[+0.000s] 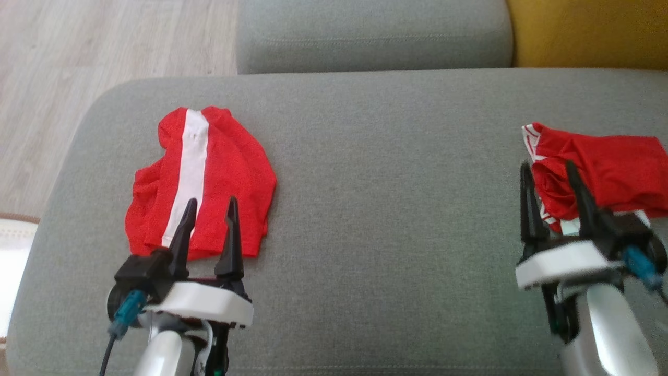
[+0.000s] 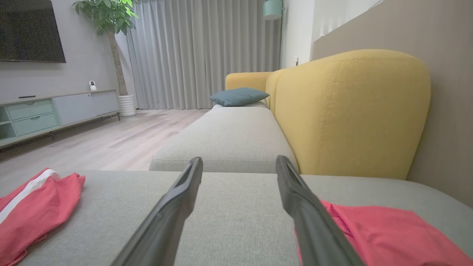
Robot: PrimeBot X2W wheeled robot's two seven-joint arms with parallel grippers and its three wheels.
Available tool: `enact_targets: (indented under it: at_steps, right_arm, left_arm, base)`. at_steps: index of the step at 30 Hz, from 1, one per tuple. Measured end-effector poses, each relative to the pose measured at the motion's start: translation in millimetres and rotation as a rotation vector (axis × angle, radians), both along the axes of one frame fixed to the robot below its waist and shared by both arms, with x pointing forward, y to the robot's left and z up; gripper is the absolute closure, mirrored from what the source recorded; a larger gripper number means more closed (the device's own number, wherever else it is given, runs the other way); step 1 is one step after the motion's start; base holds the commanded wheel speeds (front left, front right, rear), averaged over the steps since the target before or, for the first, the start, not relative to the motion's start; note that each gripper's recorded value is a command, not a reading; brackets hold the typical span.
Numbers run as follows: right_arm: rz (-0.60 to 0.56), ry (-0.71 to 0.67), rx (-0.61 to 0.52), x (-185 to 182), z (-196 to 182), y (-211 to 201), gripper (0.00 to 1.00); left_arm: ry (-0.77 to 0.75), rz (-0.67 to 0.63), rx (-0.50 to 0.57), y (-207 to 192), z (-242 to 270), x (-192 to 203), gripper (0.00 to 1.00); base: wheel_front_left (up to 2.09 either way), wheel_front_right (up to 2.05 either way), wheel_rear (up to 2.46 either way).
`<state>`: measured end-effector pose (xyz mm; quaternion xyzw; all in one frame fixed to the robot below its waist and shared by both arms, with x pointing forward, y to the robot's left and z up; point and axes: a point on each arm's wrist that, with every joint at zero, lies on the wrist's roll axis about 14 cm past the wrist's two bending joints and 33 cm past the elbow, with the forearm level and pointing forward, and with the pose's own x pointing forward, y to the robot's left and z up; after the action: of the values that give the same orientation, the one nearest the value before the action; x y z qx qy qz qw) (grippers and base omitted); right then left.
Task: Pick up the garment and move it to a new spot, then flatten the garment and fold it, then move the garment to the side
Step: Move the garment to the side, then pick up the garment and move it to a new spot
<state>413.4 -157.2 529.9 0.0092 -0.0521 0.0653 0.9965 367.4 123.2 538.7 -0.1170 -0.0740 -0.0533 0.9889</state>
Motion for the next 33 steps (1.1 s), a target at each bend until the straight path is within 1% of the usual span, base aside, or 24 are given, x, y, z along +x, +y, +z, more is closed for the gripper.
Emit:
enact_targets:
  at_steps: [1,4,9,18,33]
  right_arm:
    - [-0.003,-0.003,0.003,-5.6,-1.1,-0.9,0.0]
    - [-0.017,0.005,0.085,-19.0,-6.9,-4.9,0.0]
    - [-0.017,0.002,0.121,-30.0,-8.7,-4.1,0.0]
    - [-0.026,-0.005,0.126,-40.3,-8.8,-7.5,0.0]
    - [0.002,-0.003,0.131,-37.5,-9.1,2.2,0.0]
  left_arm:
    - [0.002,0.001,-0.005,0.6,-0.5,-1.6,0.0]
    - [0.01,-0.022,-0.019,-3.9,-3.4,-5.7,0.0]
    - [0.02,-0.039,-0.027,-6.6,-7.2,-9.1,0.0]
    - [0.016,-0.043,-0.019,-6.9,-6.9,-10.1,0.0]
    - [0.018,-0.02,-0.01,0.6,-8.0,-11.8,0.0]
  base:
    - [0.0,0.0,0.0]
    - [0.0,0.0,0.0]
    - [0.0,0.0,0.0]
    - [0.0,0.0,0.0]
    - [0.0,0.0,0.0]
